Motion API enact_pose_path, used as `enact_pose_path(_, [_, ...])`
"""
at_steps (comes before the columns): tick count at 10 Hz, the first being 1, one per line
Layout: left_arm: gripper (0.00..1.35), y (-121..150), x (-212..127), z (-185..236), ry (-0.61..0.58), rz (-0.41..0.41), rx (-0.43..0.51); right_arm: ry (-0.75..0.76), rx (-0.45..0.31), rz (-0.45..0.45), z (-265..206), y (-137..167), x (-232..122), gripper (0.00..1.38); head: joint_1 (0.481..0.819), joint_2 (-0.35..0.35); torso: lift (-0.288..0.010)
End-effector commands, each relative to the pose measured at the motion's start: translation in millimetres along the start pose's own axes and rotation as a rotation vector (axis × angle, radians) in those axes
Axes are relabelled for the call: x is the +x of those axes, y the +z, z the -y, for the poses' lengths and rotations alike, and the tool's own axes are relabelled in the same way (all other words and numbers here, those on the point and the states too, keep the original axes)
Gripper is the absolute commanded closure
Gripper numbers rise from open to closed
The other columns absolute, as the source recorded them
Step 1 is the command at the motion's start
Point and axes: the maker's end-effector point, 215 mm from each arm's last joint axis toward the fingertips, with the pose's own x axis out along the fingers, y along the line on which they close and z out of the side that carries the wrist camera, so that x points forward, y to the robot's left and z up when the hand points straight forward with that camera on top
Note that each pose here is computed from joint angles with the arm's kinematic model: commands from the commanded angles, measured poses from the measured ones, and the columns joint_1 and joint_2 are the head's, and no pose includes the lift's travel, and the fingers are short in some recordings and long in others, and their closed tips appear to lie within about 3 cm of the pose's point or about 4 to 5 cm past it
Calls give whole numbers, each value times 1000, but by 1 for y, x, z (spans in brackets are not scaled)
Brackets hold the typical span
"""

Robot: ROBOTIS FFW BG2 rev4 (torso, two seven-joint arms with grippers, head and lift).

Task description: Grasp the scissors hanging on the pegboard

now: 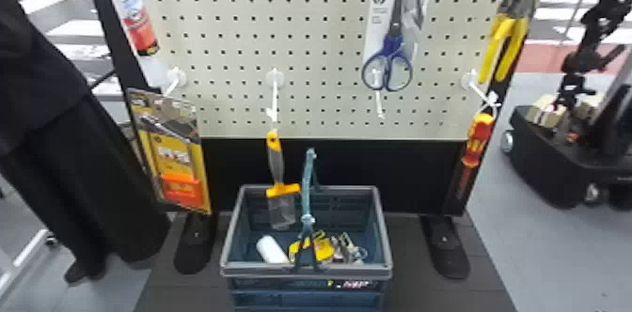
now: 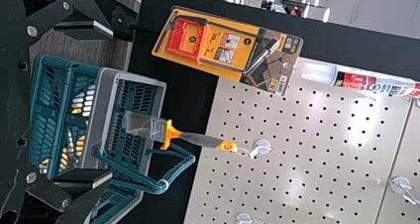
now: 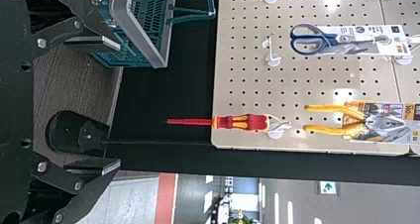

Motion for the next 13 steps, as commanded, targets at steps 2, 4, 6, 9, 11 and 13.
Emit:
enact_pose_path(2, [292, 0, 0, 0, 0, 0, 0, 0, 0, 0, 0, 0, 0, 440, 549, 0, -100])
enact_pose_path(4, [292, 0, 0, 0, 0, 0, 0, 0, 1, -1, 0, 0, 0, 441, 549, 0, -100])
enact_pose_path(6, [292, 0, 0, 0, 0, 0, 0, 1, 2, 0, 0, 1, 1, 441, 549, 0, -100])
enact_pose_path(9, [292, 0, 1, -1, 1, 0, 1, 38, 8, 43, -13, 28, 23, 435, 549, 0, -100])
enact_pose_path(11, [292, 1, 1, 0, -1, 4, 0, 80, -14, 76, -17, 51, 42, 433, 549, 0, -100])
enact_pose_path(13, [292, 1, 2, 0, -2, 4, 0, 134, -40, 111, -21, 73, 68, 433, 549, 0, -100])
